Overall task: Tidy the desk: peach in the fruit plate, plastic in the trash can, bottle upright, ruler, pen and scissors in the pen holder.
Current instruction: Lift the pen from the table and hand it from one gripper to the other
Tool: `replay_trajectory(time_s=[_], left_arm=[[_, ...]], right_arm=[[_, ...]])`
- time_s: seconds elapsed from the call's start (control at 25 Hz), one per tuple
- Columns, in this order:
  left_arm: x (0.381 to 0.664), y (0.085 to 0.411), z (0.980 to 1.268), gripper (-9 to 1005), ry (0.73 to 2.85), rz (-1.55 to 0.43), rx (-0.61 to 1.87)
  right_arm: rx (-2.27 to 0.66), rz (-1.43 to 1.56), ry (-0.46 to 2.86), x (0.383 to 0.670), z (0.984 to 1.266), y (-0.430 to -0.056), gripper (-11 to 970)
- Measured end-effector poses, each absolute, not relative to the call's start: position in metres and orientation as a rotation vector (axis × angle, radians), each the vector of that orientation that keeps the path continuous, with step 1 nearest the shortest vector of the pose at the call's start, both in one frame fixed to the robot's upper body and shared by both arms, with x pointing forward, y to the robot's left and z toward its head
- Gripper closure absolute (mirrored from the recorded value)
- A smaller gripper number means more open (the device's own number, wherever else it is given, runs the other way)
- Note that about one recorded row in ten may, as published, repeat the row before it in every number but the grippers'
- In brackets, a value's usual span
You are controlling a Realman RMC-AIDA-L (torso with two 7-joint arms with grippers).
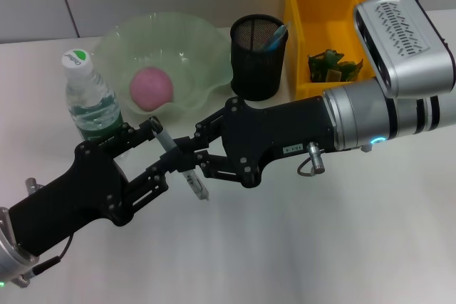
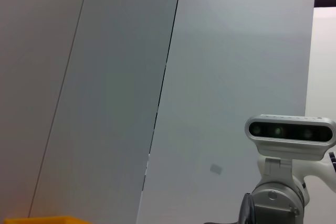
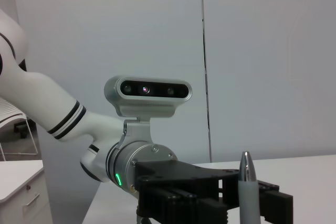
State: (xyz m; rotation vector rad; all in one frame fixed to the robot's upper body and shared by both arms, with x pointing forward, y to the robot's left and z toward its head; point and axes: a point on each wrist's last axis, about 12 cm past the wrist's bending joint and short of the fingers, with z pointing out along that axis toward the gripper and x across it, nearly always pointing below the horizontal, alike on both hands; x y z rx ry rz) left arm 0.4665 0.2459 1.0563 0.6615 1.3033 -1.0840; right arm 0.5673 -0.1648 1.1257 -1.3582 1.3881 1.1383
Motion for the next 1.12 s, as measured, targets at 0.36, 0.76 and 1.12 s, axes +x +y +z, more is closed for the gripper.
replay_trajectory(time_s=[0.36, 0.76, 1.12], left_arm=[[0.4676, 0.2455, 1.0565, 581, 1.304, -1.081, 0.665], [0.4698, 0.2449, 1.0564, 602, 1.310, -1.075, 0.667], [0.4709, 0.2446, 1.0567, 624, 1.311, -1.073, 0.668]], right_arm=[[-1.357, 1.126, 1.397, 0.5685, 1.1250, -0.1649, 834], [-1.358, 1.130, 1.404, 0.5692, 1.1241, -0.1638, 833], [-1.366, 1.123, 1.404, 0.5706, 1.1248, -0.1621, 832]])
